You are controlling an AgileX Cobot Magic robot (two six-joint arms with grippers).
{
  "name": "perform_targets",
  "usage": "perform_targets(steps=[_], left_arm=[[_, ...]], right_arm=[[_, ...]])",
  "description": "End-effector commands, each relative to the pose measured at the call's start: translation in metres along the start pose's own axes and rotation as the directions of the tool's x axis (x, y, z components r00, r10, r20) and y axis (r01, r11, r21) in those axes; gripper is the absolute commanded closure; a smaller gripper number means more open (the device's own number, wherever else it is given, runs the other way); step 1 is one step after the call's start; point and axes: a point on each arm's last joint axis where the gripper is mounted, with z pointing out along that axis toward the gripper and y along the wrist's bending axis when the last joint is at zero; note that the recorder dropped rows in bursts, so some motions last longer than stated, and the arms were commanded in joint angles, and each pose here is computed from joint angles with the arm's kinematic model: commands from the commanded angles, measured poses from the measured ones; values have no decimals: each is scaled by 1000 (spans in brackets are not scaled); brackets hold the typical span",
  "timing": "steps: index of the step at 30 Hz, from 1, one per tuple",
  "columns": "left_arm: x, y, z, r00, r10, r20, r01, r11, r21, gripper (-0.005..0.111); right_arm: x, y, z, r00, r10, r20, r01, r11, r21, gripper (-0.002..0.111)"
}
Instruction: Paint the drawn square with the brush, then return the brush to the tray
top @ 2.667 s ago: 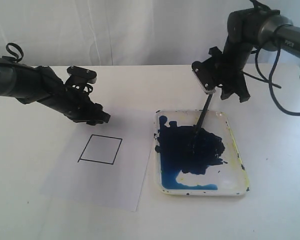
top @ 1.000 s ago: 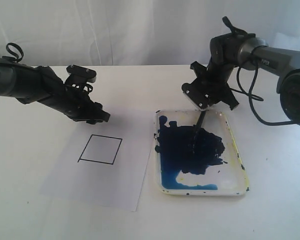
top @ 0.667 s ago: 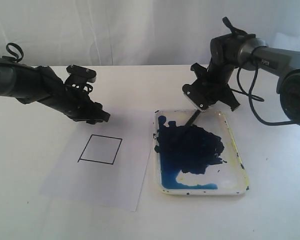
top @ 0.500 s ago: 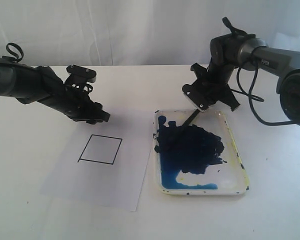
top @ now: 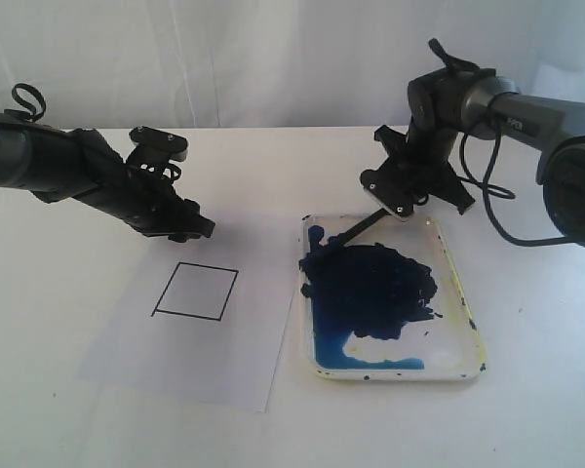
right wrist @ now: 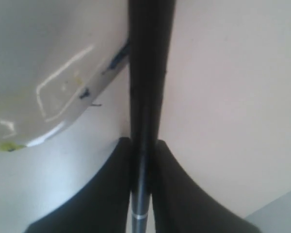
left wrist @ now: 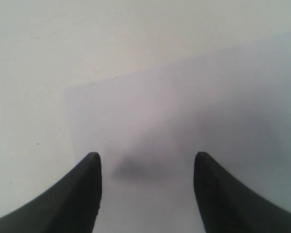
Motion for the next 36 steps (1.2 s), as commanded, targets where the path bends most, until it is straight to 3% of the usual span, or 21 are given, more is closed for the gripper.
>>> perform_targets(steps=[1,10,24,36], left_arm=[[2,2,1,1000,-17,-6,17,1000,0,47],[2,2,1,1000,-17,-6,17,1000,0,47],[2,2,1,1000,-17,-5,17,1000,-1,47],[2,2,1,1000,-19,-11,19,1000,3,47]], right_arm=[[1,3,3,1000,-24,-13,24,999,-23,105],[5,2,-3,998,-41,-38,40,999,-22,108],[19,-2,-54,998,-17,-56,16,1000,-26,108],[28,2,-107,989,137,-64,-141,988,-69,108]])
